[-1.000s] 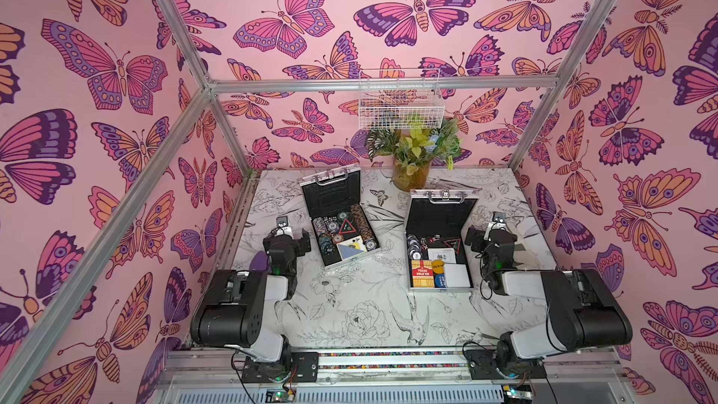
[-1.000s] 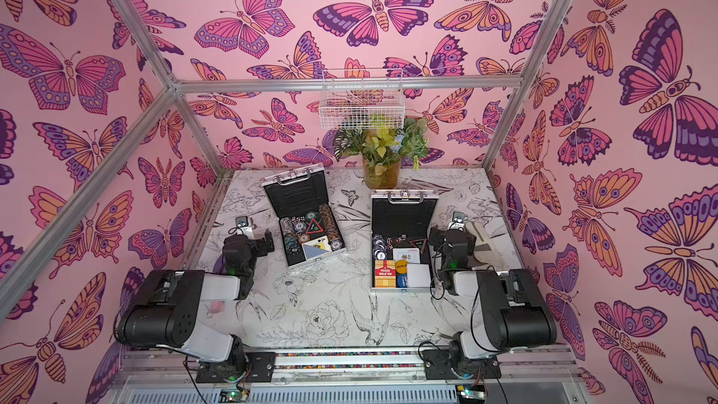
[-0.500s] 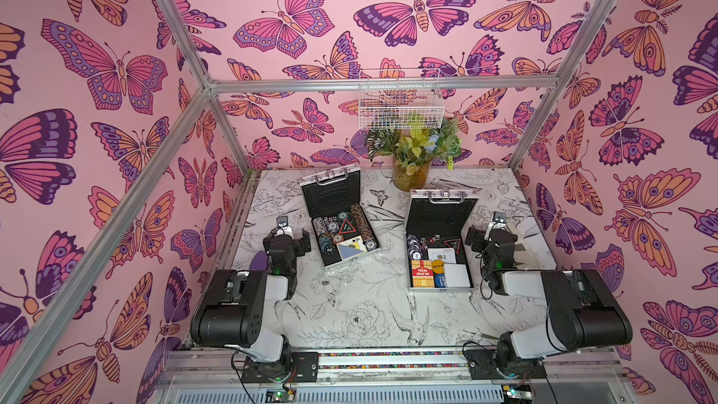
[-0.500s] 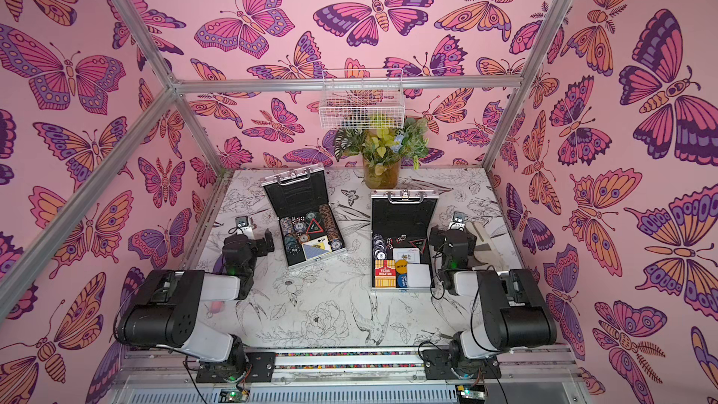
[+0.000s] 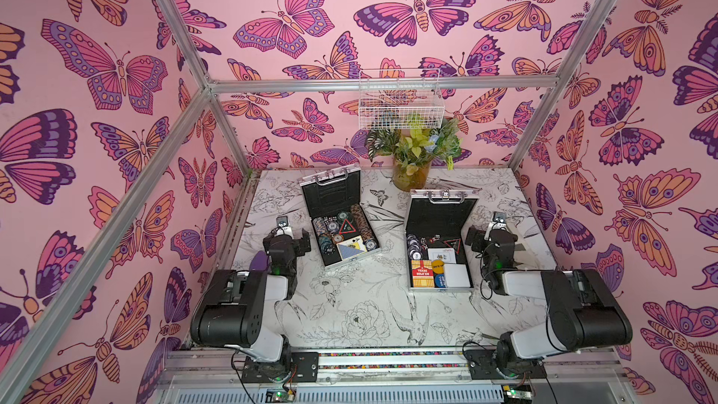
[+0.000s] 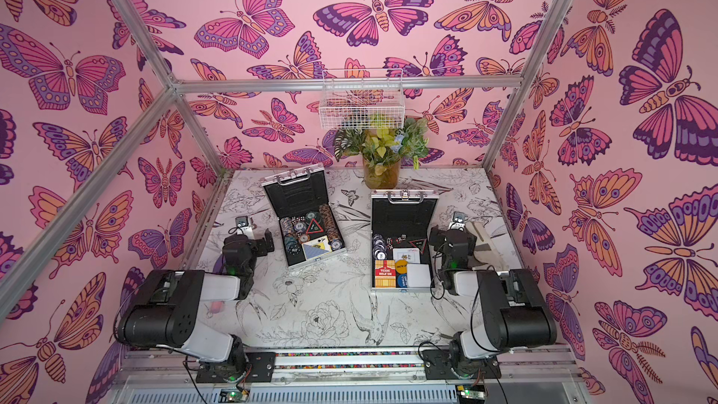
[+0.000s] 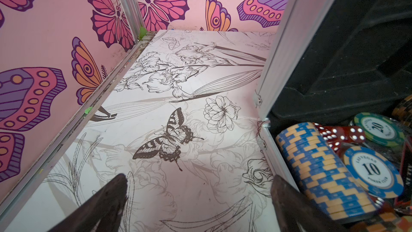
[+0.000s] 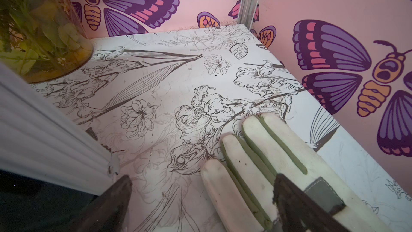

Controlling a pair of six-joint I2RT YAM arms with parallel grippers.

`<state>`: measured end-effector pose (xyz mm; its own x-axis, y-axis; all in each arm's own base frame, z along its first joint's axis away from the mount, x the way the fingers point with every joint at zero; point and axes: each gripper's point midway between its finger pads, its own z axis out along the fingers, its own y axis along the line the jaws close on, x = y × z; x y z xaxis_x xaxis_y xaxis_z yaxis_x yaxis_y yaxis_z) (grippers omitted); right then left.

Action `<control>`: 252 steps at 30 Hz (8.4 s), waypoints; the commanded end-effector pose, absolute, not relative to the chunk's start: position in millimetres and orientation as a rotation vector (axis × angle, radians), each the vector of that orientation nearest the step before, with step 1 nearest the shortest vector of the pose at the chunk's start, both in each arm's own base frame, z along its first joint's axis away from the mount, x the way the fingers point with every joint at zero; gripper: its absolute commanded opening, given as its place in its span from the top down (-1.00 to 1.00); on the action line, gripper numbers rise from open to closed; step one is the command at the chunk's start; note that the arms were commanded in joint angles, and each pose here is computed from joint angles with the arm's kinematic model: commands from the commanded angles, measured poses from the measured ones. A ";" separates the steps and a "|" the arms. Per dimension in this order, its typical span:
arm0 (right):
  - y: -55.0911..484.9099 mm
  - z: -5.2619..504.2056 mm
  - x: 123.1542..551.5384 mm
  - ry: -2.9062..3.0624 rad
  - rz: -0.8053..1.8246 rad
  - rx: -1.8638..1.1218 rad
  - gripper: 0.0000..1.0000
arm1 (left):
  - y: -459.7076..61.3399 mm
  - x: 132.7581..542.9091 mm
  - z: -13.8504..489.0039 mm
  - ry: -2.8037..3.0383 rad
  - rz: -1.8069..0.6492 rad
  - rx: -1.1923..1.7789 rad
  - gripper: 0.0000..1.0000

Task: Close the poker set cases
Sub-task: Close the lid of the poker set case.

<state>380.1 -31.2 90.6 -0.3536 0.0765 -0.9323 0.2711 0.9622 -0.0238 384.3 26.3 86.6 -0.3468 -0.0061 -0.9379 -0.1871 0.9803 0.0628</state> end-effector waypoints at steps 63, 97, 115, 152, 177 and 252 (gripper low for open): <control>27.4 213.0 398.4 1.812 0.154 0.038 -0.34 | -320.4 202.3 62.3 2.072 -0.595 1.138 -1.00; 40.3 206.6 421.3 1.752 0.205 -0.031 0.84 | -360.5 198.3 37.1 1.984 -0.561 1.350 -1.00; 46.4 203.0 411.3 1.766 0.231 -0.067 1.00 | -360.5 219.8 32.2 1.979 -0.377 1.301 -1.00; 136.6 195.2 433.8 1.812 0.503 -0.238 1.00 | -283.3 326.9 20.5 2.186 0.042 0.858 -1.00; 143.9 142.8 409.1 1.915 0.496 -0.169 0.53 | -269.2 325.5 23.2 2.186 -0.001 0.821 -1.00; 148.2 58.7 335.8 2.112 0.511 -0.008 -0.31 | -346.1 399.3 143.8 1.850 0.065 0.889 -1.00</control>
